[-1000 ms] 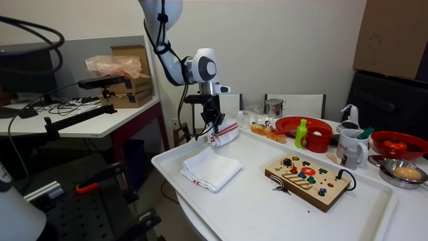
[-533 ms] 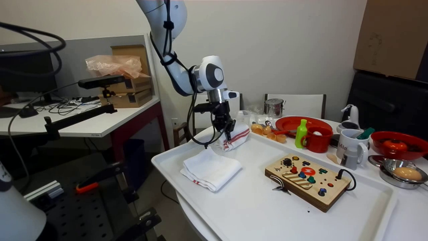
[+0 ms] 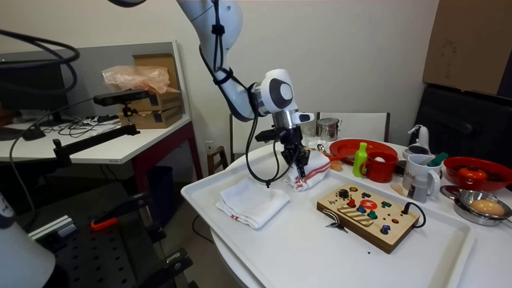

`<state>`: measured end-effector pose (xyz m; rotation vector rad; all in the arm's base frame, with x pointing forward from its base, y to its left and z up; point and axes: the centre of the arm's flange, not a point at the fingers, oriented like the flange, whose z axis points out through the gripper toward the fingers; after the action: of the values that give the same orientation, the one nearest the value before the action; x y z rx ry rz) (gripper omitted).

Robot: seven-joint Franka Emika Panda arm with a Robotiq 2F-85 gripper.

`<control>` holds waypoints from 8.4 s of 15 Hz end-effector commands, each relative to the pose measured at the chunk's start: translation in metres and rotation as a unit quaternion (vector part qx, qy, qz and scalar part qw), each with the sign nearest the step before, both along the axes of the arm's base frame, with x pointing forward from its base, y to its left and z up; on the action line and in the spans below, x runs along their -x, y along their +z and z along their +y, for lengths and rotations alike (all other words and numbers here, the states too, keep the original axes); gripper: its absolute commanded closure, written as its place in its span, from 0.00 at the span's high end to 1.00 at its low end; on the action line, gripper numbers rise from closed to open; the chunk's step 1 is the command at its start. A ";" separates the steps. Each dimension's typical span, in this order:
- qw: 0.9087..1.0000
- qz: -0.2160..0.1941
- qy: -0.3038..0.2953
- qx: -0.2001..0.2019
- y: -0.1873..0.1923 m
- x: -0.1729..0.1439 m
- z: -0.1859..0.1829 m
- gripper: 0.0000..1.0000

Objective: Wipe the white tray using the white towel next to the board

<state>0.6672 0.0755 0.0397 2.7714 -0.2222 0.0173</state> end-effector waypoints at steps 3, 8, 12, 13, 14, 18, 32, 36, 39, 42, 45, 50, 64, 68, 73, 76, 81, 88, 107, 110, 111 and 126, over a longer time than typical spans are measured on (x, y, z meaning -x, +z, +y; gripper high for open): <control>0.998 0.010 -0.049 0.022 -0.008 -0.003 -0.047 0.05; 1.000 0.013 -0.022 -0.004 0.012 0.006 -0.026 0.05; 0.999 0.027 0.024 -0.028 0.020 0.020 0.016 0.05; 0.998 0.035 0.034 -0.031 0.016 0.024 0.023 0.05; 0.998 0.040 0.041 -0.033 0.013 0.026 0.031 0.05; 0.995 0.062 0.067 -0.035 0.002 0.042 0.046 0.05; 0.969 0.107 0.216 -0.047 0.009 0.079 0.120 0.05; 0.964 0.126 0.228 -0.053 0.006 0.086 0.123 0.05; 0.965 0.160 0.199 -0.060 0.003 0.090 0.118 0.05; 0.963 0.198 0.170 -0.071 -0.001 0.098 0.107 0.05; 0.961 0.208 0.162 -0.080 -0.005 0.097 0.103 0.05; 0.974 0.158 0.156 -0.051 -0.016 0.079 0.089 0.05; 0.994 0.105 0.018 0.038 -0.033 0.017 -0.054 0.05; 0.988 0.150 -0.022 0.034 -0.028 0.014 -0.059 0.05; 0.987 0.162 -0.017 -0.004 -0.011 0.010 -0.013 0.05; 0.989 0.147 0.008 -0.021 -0.004 0.009 0.023 0.05; 0.988 0.137 0.056 -0.034 0.004 0.016 0.079 0.05; 0.986 0.133 0.093 -0.039 0.006 0.026 0.152 0.05; 0.993 0.078 -0.082 0.021 -0.026 -0.015 -0.028 0.05; 0.992 0.082 -0.096 0.025 -0.027 -0.010 -0.054 0.05; 0.992 0.082 -0.092 0.025 -0.025 -0.005 -0.057 0.05; 0.988 0.133 -0.047 -0.061 0.020 0.066 -0.063 0.05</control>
<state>0.6315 0.0036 0.0398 2.8133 -0.3783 -0.3086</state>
